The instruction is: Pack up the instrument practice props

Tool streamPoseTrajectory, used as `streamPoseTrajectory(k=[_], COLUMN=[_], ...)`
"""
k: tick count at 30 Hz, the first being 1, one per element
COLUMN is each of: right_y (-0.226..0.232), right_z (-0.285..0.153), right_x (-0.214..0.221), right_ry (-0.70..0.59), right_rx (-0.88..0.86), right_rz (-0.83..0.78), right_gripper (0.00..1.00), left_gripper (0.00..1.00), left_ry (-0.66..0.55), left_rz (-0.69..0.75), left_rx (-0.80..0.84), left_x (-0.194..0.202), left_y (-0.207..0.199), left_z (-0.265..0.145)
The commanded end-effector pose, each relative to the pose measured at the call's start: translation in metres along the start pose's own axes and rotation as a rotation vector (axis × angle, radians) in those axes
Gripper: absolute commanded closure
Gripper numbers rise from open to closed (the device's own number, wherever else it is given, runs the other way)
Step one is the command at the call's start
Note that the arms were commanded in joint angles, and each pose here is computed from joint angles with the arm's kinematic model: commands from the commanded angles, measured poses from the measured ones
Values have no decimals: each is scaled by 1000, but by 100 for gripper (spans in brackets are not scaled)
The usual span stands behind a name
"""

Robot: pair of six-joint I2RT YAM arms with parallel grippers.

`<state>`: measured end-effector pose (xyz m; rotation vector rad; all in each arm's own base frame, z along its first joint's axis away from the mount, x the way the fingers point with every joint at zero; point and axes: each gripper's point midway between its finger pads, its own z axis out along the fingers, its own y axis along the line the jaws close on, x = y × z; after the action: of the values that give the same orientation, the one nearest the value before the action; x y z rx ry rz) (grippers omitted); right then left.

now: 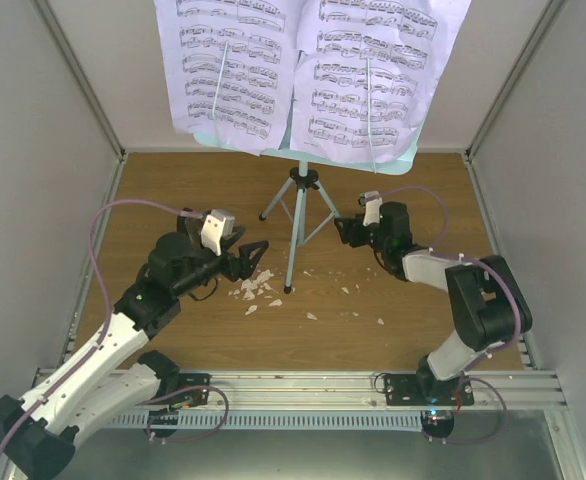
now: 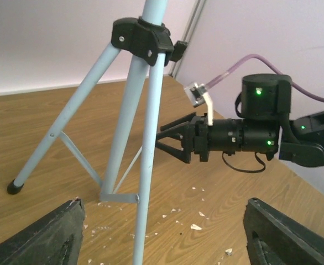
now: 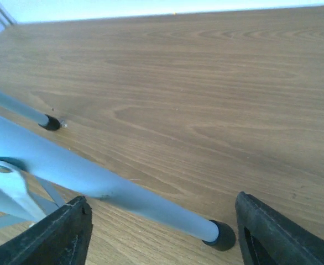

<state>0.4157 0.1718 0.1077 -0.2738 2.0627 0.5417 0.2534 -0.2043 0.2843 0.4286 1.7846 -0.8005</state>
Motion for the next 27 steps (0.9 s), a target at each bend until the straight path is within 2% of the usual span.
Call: streamPoseTrajectory(k=[1,4,7,11,14,18,20,22,27], right_y=[2,-4,-2,-2,-7,-11,5,33,103], right_z=[-33,-60,-87,-124,-167,-233,-256,-271,-312], right_x=[-34,-38,-46,-63,-100,-156,-180,-202,-240], right_ry=[-114,-126,-130,-151,-256,-421,-469,-495,-548], right_rx=[-26,-16,-3,76,176,306,271,157,-135], right_rz=[-28,-12,-28,-41,-26,40,26,-4,-87], right_gripper=[24,14,9,4,1,1,3,6,11], left_gripper=[18,12,3,1,1,2,4,7,14], left_ry=[-47,-78,-105,-115,-119,-158,-181,-184,-171], left_rz=[31,55,77,100,121,148,165,173,167], left_rx=[-41,-58,-58,11,111,262,338,384,398], left_x=[-33,-57,-85,-123,-149,-186,-207,-222,-243], left_y=[-5,-11,-20,-44,-69,-105,-123,-133,-133], left_z=[-18,-34,-48,-59,-62,-72,-77,-73,-41])
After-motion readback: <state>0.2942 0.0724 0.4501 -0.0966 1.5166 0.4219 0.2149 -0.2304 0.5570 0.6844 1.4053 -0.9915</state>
